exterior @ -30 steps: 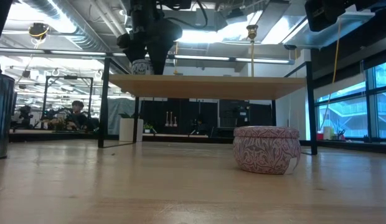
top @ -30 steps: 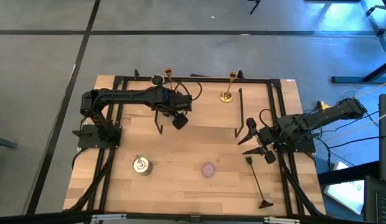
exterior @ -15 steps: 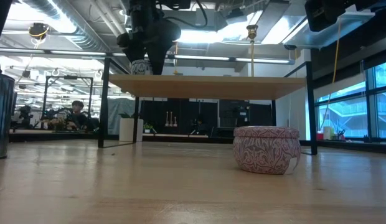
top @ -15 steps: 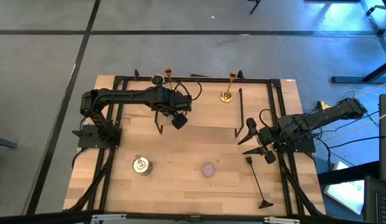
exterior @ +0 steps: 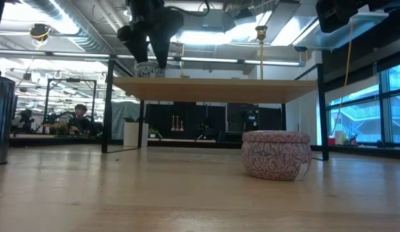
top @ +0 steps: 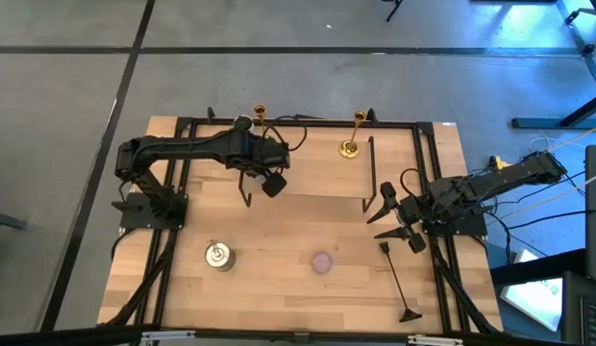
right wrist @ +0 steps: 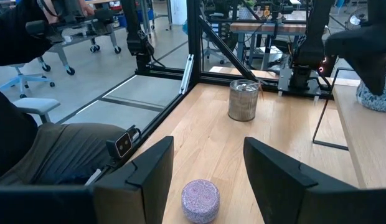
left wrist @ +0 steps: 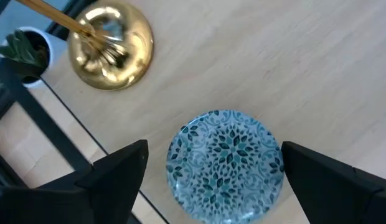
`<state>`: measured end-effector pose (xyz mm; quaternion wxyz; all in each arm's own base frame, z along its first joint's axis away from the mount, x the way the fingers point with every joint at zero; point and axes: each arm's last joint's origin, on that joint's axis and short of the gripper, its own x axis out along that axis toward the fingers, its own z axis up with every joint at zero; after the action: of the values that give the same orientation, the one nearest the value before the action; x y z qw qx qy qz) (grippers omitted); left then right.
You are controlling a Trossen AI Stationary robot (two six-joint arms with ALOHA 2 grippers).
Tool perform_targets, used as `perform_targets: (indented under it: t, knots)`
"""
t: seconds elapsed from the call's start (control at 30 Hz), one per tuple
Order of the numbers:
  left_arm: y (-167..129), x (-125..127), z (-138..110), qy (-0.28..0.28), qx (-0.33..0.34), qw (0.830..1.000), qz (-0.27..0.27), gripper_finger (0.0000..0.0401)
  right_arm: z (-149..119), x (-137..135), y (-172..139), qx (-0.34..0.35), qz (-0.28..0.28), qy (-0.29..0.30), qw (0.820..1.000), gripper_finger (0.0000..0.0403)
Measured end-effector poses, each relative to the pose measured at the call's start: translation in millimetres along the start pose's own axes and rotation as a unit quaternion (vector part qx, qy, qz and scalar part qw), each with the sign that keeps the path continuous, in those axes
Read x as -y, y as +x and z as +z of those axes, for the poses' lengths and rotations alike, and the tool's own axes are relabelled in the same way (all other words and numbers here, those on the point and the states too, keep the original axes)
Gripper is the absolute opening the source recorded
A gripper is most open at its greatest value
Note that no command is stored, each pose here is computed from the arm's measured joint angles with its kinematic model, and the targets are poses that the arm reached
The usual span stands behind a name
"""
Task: Pick & Place candle stick holders
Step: Put the blue scented candle on the shelf, then put the pink scented candle on the shelf
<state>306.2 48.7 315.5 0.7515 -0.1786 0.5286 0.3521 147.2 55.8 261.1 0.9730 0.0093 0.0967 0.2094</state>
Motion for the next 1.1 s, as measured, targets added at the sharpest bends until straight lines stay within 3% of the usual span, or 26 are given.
perform_targets:
  t: [0.33,0.63,0.77,0.93,1.1]
  knots:
    - [-35.3,-0.6,-11.4,0.003,0.068,0.997,-0.036,0.0363,0.0,0.0,0.0,0.000,0.000,0.000,1.000,0.0197]
    - [-68.9,38.3,-26.0,0.073,0.161,0.970,-0.168,0.0346,-1.0,0.0,0.0,-0.005,0.000,0.000,1.000,0.0197]
    - [-87.1,62.1,-39.8,0.113,0.253,0.948,-0.158,0.0314,-1.5,0.0,0.0,-0.008,0.000,0.001,1.000,0.0197]
    - [-113.8,87.1,-67.6,0.158,0.365,0.911,-0.110,0.0252,-1.5,0.1,0.0,-0.008,-0.001,0.012,1.000,0.0197]
    - [-132.9,101.0,-101.8,0.189,0.412,0.887,-0.083,0.0182,-1.5,0.1,0.0,-0.008,-0.001,0.023,1.000,0.0197]
